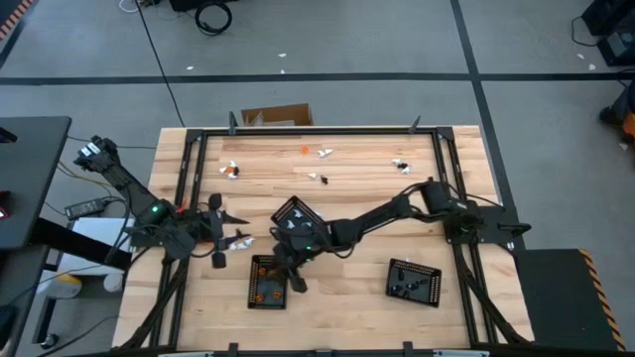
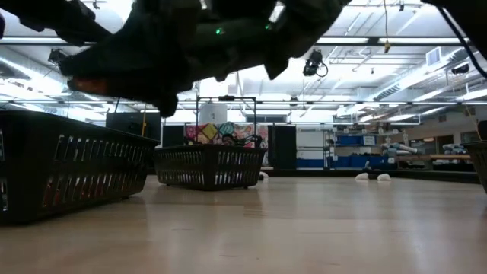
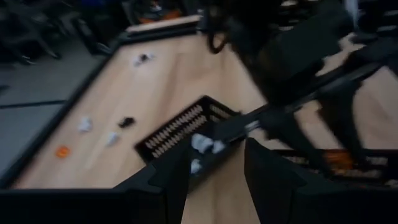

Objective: Sort Halloween decoration
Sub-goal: Put the orange pumpkin toy into the left black basket

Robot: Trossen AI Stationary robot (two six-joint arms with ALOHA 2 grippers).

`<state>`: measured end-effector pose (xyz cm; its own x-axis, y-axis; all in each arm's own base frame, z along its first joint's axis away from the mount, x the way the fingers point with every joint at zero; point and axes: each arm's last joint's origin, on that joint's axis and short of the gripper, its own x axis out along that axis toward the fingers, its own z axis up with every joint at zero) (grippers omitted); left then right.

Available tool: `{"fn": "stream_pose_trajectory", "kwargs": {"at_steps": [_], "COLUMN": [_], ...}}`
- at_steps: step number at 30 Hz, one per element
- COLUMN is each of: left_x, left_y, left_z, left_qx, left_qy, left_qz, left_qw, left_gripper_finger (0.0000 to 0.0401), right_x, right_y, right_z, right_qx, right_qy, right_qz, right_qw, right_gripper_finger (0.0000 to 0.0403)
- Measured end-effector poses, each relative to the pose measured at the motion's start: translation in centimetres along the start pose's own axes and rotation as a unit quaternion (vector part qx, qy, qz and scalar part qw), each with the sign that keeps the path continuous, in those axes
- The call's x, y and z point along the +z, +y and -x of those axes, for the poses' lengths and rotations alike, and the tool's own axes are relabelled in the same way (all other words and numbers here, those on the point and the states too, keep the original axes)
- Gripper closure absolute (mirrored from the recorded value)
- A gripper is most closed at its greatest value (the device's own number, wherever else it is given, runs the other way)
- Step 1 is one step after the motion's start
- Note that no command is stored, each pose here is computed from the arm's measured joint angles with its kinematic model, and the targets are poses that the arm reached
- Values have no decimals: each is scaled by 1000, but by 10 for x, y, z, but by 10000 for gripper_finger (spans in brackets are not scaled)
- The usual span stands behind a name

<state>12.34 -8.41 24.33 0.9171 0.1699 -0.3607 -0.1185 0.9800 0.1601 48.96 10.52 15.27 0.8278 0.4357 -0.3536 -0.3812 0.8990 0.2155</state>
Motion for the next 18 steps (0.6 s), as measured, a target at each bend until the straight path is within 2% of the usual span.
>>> {"fn": "stream_pose_trajectory", "kwargs": {"at_steps": [6, 9, 11, 15, 18], "left_x": [1, 10, 21, 36, 27], "left_y": [-2, -1, 2, 11, 10], "left_z": [0, 6, 12, 23, 23], "left_qx": [-35, -64, -76, -70, -85], "left_qy": [10, 22, 36, 67, 135], "left_qz": [27, 34, 46, 84, 97], "left_qw": [999, 997, 995, 992, 983], "left_gripper_finger": [246, 246, 246, 246, 246], "right_x": [14, 30, 38, 64, 75], "right_y": [1, 6, 9, 12, 15], "right_z": [-8, -5, 2, 22, 43], "right_qx": [-30, -36, -46, -78, -121], "right_qy": [85, 91, 103, 84, 122], "right_qz": [-2, 21, 32, 52, 53], "right_qw": [996, 995, 993, 992, 984], "right_gripper_finger": [225, 209, 206, 206, 207]}}
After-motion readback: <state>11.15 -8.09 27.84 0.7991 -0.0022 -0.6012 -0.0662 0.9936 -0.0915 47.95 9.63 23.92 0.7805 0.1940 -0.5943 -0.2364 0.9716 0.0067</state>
